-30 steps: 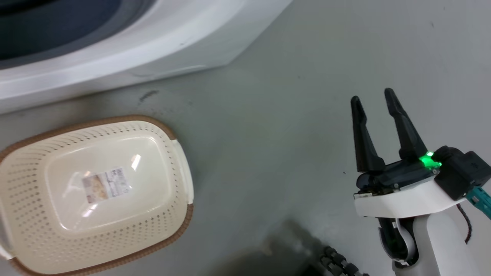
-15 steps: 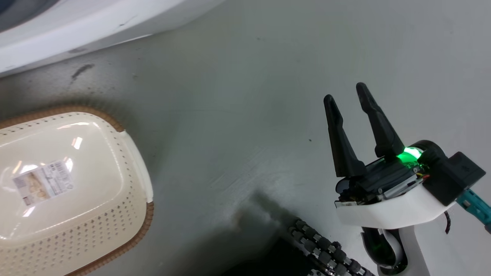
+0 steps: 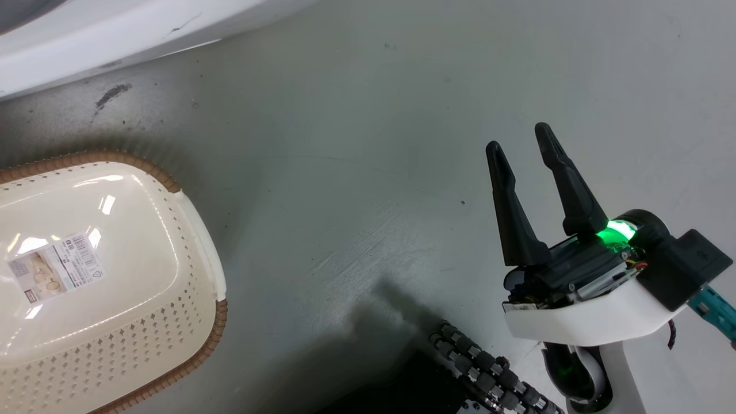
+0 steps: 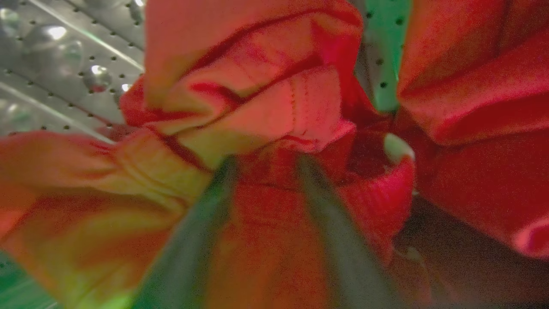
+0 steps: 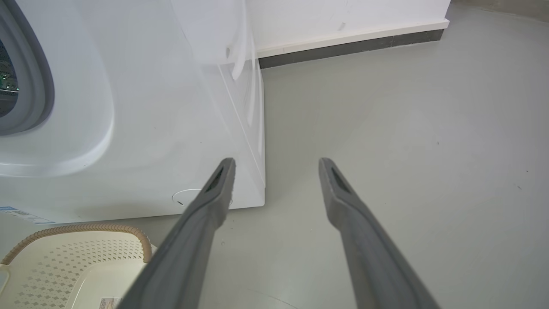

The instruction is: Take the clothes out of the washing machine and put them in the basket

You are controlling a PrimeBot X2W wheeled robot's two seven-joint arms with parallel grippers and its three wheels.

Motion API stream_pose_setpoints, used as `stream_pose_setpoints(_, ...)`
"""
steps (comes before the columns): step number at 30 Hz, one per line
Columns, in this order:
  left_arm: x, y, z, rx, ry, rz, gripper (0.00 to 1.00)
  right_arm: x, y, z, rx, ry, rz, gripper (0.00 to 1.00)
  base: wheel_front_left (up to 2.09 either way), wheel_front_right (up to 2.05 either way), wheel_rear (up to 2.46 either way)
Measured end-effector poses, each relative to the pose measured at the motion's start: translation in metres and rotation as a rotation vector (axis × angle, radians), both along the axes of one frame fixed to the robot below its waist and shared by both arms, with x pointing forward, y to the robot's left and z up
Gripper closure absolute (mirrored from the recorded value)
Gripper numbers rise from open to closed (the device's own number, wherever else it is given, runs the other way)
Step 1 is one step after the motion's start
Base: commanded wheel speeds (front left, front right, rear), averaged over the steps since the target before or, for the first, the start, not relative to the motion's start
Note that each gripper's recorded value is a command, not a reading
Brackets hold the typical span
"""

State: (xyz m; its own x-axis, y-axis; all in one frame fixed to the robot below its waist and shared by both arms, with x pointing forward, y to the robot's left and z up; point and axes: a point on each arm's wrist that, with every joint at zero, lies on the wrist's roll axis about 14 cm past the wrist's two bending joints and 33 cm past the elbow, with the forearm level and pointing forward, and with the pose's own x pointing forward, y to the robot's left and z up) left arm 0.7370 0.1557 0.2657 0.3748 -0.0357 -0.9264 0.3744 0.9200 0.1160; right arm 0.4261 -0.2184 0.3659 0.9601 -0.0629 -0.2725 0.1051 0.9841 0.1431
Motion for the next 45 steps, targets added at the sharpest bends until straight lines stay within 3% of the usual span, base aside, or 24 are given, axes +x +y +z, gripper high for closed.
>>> stream_pose_setpoints(11, 0.010, -0.005, 0.008, -0.011, -0.094, -0.040, 1.00, 0.005, -0.002, 0.006, -0.011, -0.022, 0.004, 0.00, 0.00, 0.00, 0.00)
stream_pose_setpoints(23, 0.030, -0.034, 0.076, -0.146, -0.431, -0.118, 1.00, 0.011, -0.005, 0.036, -0.057, -0.107, 0.019, 0.00, 0.00, 0.00, 0.00)
stream_pose_setpoints(31, 0.004, -0.050, 0.112, -0.253, -0.598, -0.155, 1.00, 0.008, -0.005, 0.062, -0.067, -0.173, 0.019, 0.00, 0.00, 0.00, 0.00)
stream_pose_setpoints(35, -0.017, -0.052, 0.132, -0.351, -0.689, -0.112, 1.00, 0.006, 0.005, 0.071, -0.066, -0.197, 0.044, 0.00, 0.00, 0.00, 0.00)
stream_pose_setpoints(45, -0.081, -0.039, 0.189, -0.451, -0.927, -0.066, 1.00, -0.005, 0.029, 0.105, -0.051, -0.288, 0.104, 0.00, 0.00, 0.00, 0.00)
